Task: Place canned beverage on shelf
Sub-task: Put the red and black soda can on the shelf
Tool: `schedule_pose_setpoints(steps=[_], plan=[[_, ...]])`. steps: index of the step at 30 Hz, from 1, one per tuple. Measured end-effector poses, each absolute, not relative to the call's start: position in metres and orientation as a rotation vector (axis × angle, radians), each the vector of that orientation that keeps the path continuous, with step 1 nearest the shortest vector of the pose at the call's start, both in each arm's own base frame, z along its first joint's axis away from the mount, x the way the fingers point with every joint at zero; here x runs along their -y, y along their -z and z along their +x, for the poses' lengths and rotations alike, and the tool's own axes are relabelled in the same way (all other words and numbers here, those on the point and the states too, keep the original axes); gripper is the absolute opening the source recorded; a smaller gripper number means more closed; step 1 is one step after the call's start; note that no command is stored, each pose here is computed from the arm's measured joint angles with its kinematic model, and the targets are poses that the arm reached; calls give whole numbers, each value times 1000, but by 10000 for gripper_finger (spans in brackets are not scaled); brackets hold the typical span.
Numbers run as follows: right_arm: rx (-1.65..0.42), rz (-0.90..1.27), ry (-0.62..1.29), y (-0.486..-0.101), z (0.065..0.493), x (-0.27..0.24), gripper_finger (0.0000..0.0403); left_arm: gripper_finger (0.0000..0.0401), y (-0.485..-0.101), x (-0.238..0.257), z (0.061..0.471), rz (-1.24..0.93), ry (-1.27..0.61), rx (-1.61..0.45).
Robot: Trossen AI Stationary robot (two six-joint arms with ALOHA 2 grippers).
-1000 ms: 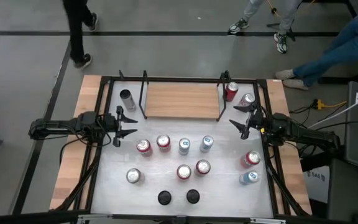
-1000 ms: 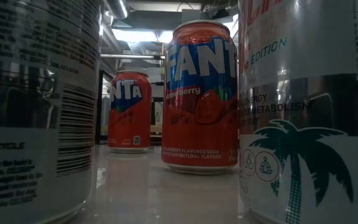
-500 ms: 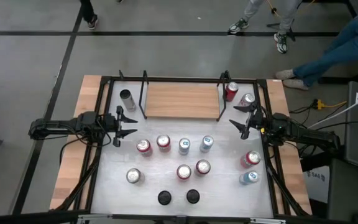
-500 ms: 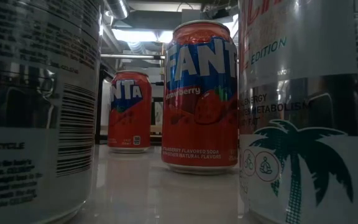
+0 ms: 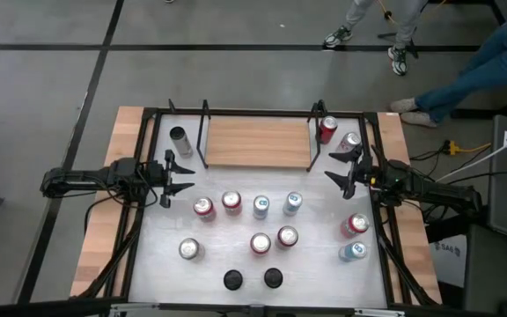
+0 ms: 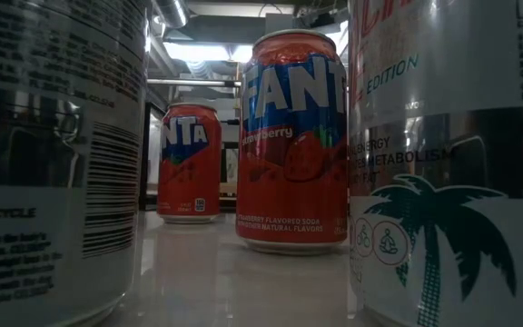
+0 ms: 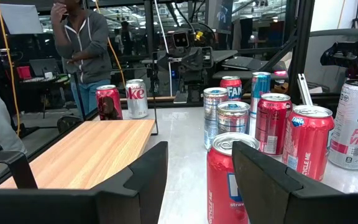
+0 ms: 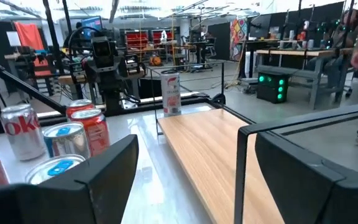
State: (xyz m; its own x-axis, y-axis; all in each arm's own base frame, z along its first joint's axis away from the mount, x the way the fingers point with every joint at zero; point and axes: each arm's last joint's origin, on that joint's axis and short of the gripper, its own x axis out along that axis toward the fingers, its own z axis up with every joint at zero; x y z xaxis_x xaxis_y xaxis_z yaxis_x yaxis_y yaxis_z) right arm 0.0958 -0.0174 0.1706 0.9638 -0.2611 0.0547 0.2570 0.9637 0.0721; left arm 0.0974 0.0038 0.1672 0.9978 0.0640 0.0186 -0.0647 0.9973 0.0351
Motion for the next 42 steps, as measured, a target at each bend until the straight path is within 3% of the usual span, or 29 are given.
schedule_pose_setpoints(steps=[22,30,37,42], plan=[[153,136,278,-178,95,18,317,174,-167,-4,97,35,-64,17],[245,285,257,-185,94,18,317,174,-167,-4,97,35,-64,17],[347,282,274,-206,88,18,317,174,-167,-4,97,33,-64,17],[287,267,378,-237,81,20,317,174,-167,-4,97,33,-66,18]])
